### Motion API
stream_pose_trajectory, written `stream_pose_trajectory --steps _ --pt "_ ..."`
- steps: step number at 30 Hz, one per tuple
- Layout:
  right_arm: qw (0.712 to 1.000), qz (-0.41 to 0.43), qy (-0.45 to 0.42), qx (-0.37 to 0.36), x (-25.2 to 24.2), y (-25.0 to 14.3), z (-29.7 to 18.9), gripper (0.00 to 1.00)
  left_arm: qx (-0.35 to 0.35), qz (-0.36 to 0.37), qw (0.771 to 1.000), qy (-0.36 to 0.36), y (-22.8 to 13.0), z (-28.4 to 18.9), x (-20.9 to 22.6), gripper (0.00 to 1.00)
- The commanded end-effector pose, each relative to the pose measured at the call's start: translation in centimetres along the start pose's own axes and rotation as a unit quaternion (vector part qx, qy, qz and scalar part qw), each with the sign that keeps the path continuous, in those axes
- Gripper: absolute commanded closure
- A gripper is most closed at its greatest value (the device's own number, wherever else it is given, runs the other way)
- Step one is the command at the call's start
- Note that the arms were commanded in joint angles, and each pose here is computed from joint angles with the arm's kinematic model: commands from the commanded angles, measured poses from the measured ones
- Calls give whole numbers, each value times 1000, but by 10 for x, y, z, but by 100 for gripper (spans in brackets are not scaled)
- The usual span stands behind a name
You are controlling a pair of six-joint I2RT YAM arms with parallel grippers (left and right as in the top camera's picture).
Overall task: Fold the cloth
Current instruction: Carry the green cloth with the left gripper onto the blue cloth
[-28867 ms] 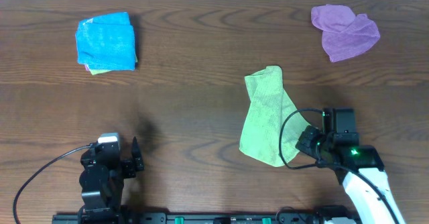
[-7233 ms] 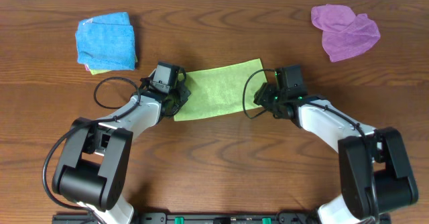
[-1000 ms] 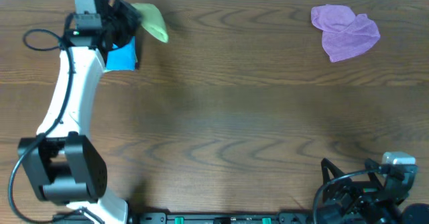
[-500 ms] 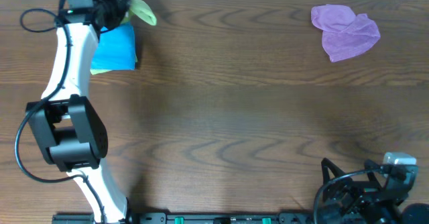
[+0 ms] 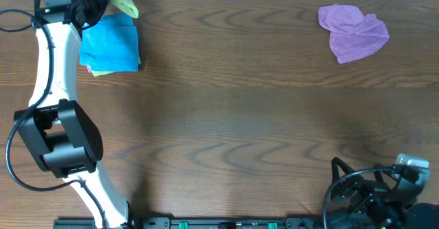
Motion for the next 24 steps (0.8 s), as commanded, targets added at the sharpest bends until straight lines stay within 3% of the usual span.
stream_pose_trajectory --steps 1,17,24 --pt "1000 23 -13 -7 -4 0 3 1 9 18 1000 -6 3 -6 -3 94" --pt "1000 25 -8 -17 -1 5 4 1 90 21 993 74 -18 -24 45 94" --pt "999 26 -4 -23 0 7 3 1 122 34 979 158 -34 -35 77 94"
Point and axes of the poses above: each gripper's point midway between its finger pads, its own z axis out along the fingers, its own x axis along the line the jaws close on, y = z × x, the point moved 3 cm from there along -z, back along the fingers, and after that the axes turned 2 degrees about -z, right-handed, at the moved point
